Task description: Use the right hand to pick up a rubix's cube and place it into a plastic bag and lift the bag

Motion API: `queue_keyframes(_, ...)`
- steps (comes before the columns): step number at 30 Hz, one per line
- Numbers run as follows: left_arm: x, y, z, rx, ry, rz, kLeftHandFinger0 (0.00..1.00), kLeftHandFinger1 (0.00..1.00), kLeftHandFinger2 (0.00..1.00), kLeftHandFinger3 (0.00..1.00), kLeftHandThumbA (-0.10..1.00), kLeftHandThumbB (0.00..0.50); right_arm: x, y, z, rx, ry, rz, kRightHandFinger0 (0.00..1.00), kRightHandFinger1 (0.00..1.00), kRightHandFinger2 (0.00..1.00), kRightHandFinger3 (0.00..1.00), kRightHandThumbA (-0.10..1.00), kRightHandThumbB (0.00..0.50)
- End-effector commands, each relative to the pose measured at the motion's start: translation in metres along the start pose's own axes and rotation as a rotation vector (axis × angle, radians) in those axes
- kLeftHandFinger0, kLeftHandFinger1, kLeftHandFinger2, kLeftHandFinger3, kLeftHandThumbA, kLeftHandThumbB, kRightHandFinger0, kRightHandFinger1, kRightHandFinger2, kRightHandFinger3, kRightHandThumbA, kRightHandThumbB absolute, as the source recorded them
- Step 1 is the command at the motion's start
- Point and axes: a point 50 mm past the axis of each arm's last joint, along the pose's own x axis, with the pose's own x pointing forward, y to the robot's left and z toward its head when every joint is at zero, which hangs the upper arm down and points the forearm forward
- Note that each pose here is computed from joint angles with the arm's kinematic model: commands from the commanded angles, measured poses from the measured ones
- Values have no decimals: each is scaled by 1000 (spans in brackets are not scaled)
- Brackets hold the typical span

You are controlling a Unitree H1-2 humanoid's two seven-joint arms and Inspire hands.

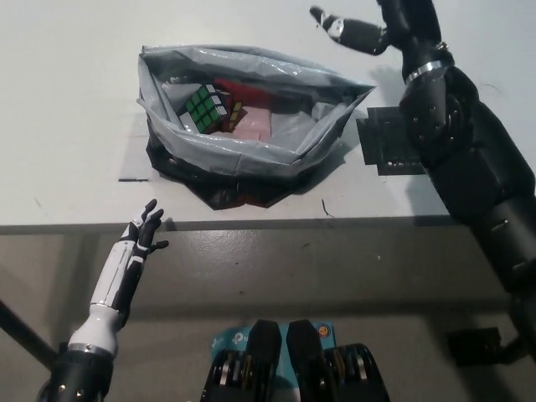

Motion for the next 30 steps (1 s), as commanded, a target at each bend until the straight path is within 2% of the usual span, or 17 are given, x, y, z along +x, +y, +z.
queue_keyframes(1,7,5,14,16,-53,-2,862,1000,1000,1000,1000,113,26,-19,19,-48,13,89,1000,1000,1000,1000,782,500)
queue_keyframes(4,8,5,16,9,-58,-2,875,1000,1000,1000,1000,105,27,-6,16,-54,60,185,1000,1000,1000,1000,726,500)
queue_keyframes(14,7,5,14,18,-52,-5,886,1000,1000,1000,1000,116,23,21,8,-76,94,334,1000,1000,1000,1000,745,500)
queue_keyframes(18,7,5,15,16,-54,1,881,1000,1000,1000,1000,105,22,31,4,-102,124,395,1000,1000,1000,1000,753,500)
queue_keyframes(23,9,5,15,14,-58,-1,880,1000,1000,1000,1000,101,21,35,0,-101,158,428,1000,1000,1000,1000,657,500)
queue_keyframes(29,7,4,15,18,-57,-4,881,1000,1000,1000,1000,93,13,44,-18,-163,221,441,1000,1000,1000,1000,689,500)
queue_keyframes(30,7,4,15,18,-59,-4,876,1000,1000,1000,1000,90,13,44,-20,-179,228,435,1000,1000,1000,1000,647,500)
